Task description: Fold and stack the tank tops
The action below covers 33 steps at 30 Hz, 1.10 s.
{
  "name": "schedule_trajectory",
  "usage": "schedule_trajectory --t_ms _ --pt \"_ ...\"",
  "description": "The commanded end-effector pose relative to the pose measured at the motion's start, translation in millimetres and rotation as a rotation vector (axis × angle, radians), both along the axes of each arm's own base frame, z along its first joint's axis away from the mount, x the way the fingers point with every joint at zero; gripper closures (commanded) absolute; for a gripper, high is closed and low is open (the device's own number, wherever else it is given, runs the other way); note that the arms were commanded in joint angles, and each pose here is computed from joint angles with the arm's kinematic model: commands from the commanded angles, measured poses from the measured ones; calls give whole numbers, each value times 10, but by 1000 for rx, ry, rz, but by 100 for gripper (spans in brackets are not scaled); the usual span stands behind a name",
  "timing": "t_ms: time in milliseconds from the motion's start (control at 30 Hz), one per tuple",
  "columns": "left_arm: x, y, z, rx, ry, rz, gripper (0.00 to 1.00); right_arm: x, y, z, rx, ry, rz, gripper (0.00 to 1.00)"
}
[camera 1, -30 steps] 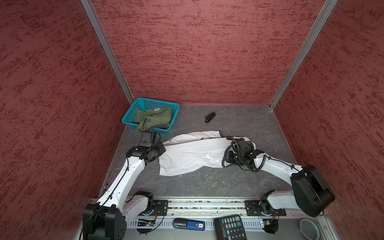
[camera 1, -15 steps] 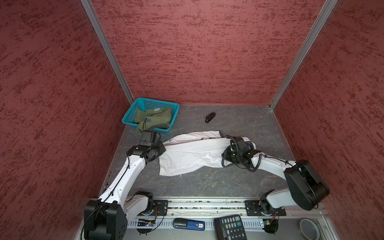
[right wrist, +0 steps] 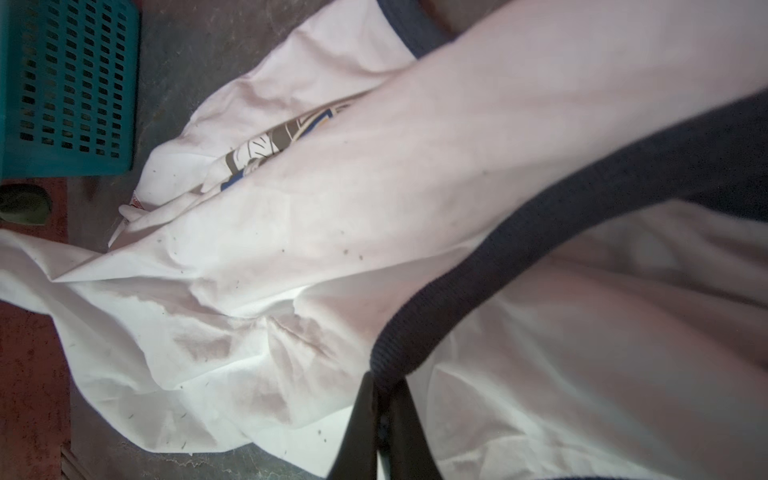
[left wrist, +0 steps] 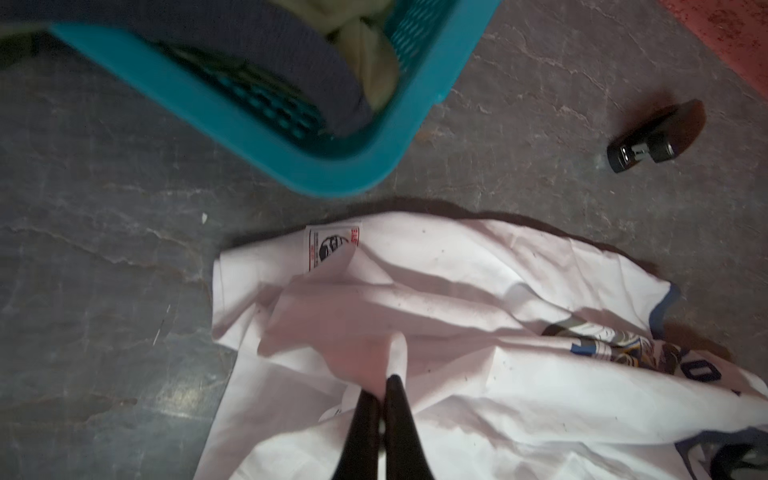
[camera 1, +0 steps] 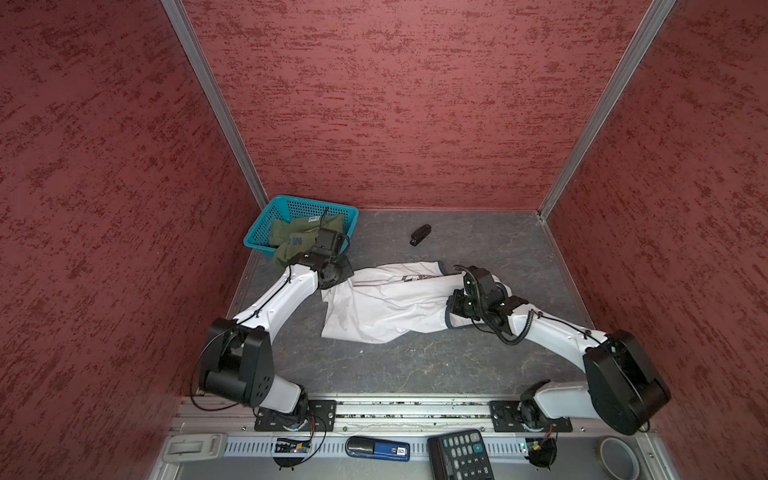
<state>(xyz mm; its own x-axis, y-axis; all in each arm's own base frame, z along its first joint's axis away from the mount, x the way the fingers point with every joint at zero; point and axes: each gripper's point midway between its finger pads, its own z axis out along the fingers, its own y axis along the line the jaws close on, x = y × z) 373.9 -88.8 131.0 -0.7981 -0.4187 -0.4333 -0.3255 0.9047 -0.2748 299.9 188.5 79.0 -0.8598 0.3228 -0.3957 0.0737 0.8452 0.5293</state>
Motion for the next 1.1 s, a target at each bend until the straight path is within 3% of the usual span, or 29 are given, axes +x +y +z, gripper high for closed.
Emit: schedule_trajectory --t_ms 0,300,633,833,1067 --pt "270 199 -111 105 8 46 100 71 8 136 -16 -38 -9 100" --pt "592 224 -302 35 22 74 100 146 -7 245 -30 -67 -24 100" --pt "960 217 -81 31 -55 2 100 278 -87 466 -104 -124 -35 100" --pt "630 -115 299 -37 -130 -86 100 310 -192 714 -140 -179 -44 100" --pt "-125 26 1152 -160 -369 -63 100 128 -448 1333 -164 -342 -17 100"
